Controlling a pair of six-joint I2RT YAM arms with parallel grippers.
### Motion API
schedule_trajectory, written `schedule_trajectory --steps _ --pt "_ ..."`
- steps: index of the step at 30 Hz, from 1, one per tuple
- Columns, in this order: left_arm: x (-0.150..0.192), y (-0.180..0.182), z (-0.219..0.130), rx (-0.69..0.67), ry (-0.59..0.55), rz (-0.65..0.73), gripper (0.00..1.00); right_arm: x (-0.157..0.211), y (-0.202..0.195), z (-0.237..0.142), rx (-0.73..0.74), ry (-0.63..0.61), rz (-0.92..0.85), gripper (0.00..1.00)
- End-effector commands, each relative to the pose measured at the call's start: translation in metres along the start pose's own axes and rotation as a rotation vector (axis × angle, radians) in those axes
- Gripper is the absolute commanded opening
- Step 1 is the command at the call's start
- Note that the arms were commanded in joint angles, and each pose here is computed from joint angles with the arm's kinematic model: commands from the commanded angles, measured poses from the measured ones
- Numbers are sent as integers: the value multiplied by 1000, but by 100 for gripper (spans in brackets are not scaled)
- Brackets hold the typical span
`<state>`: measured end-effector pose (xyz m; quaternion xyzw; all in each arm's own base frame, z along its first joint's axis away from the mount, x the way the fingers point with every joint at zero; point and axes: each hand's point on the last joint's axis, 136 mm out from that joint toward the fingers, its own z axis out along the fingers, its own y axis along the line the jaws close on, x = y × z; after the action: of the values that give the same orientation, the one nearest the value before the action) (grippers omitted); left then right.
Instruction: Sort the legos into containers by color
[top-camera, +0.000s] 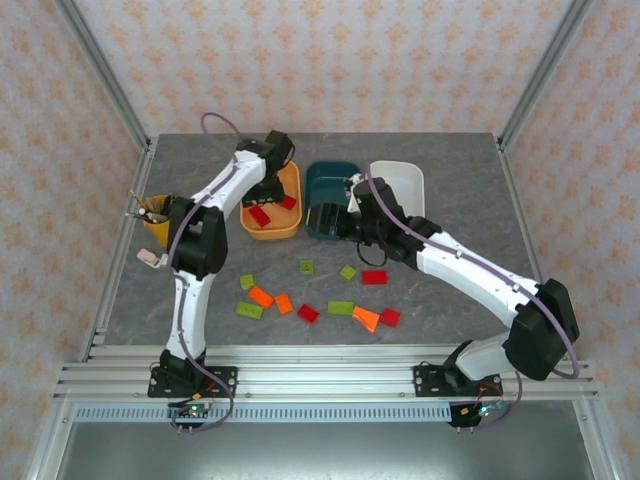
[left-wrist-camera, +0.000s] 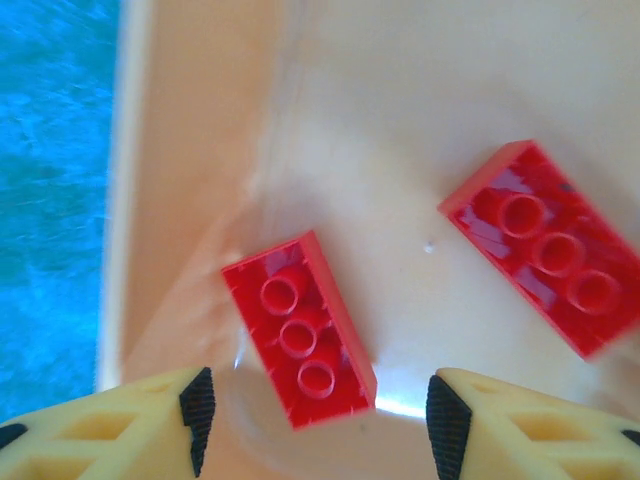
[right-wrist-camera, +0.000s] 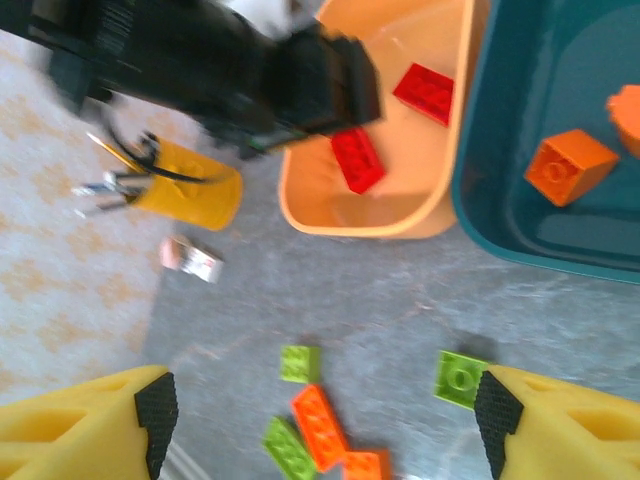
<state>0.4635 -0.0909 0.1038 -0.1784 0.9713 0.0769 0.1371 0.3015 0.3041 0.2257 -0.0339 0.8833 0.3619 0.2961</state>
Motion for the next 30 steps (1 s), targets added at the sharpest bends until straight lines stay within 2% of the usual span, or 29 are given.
schedule_trajectory --steps 1,4,7,11,16,21,26,30 --pt "-8 17 -78 97 -120 -89 64 12 1 2 106 60 -181 78" --pt "4 34 -119 166 -174 -144 65 35 11 18 135 148 -283 76" --pt "25 67 -149 186 -235 -217 69 62 29 37 137 216 -374 76" --pt "73 114 -181 250 -309 -308 73 102 55 72 136 317 -418 76" --pt "144 167 -186 286 -335 -343 74 138 64 117 243 406 -360 74" --pt "207 209 -179 320 -350 -365 77 155 63 158 327 426 -302 72" --pt "239 227 -179 358 -338 -386 77 163 49 185 412 427 -274 71" --pt "248 227 -180 389 -324 -383 77 170 48 205 403 431 -274 69"
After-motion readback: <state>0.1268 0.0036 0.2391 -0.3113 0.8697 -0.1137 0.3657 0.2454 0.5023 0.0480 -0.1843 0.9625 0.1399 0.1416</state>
